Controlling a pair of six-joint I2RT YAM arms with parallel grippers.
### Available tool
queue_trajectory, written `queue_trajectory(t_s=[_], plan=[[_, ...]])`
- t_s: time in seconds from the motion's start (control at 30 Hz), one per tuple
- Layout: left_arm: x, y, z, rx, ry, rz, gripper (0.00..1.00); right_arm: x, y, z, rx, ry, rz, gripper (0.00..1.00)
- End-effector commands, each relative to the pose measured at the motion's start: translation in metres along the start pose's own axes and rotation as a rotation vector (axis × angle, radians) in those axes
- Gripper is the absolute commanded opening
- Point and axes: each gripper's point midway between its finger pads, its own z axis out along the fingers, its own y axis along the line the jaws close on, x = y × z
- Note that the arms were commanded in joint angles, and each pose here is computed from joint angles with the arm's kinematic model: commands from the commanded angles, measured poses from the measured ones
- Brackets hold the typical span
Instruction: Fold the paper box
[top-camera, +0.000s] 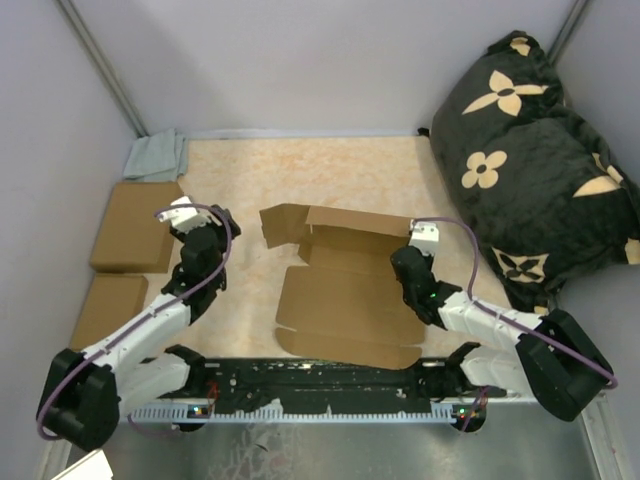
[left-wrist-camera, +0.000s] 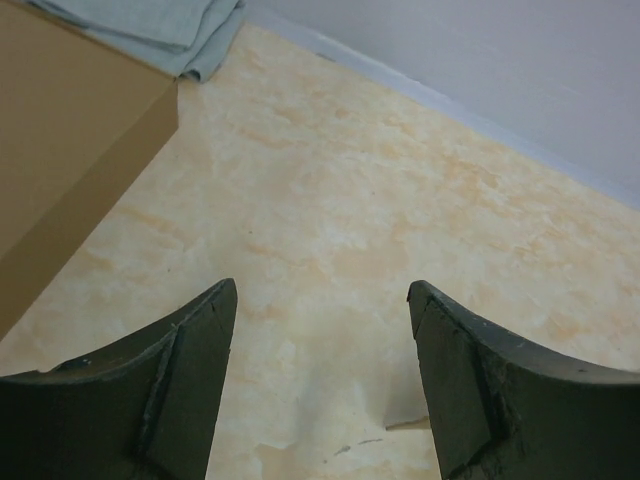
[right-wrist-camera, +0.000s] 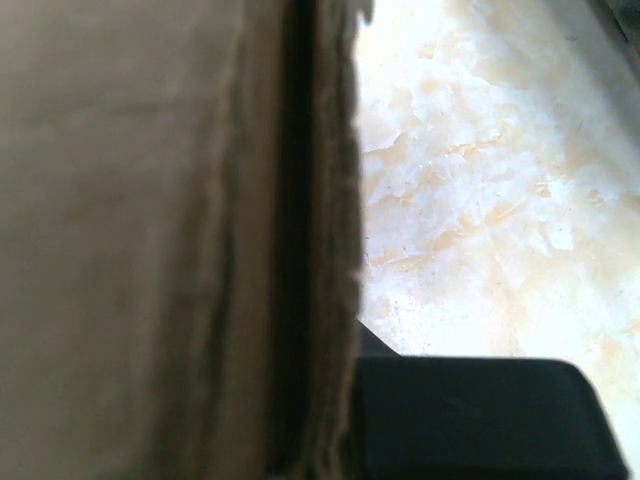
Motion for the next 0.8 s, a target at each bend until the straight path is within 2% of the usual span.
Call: queue_trajectory(t_s=[0.0, 0.17, 0.27, 0.5, 0.77], plan=[[0.028, 0.006, 0.023, 0.029, 0.104, -0.163, 0.75, -0.005, 0.011, 0.0, -0.057, 0.021, 0.049, 0.0], [0.055, -0.005, 0.034, 0.189, 0.143, -0.267, 0.68, -0.009, 0.024, -0.002, -0.141, 0.045, 0.045, 0.0], [0.051, -0.03, 0.02, 0.381, 0.105, -0.286, 0.67, -0.014, 0.03, -0.005, -0.177, 0.052, 0.03, 0.0], [0.043, -0.049, -0.008, 0.592, 0.013, -0.382, 0.69, -0.017, 0.034, -0.005, -0.207, 0.042, 0.023, 0.01], [0.05, -0.061, -0.064, 0.804, 0.032, -0.409, 0.57, -0.022, 0.035, -0.004, -0.209, 0.044, 0.012, 0.01]])
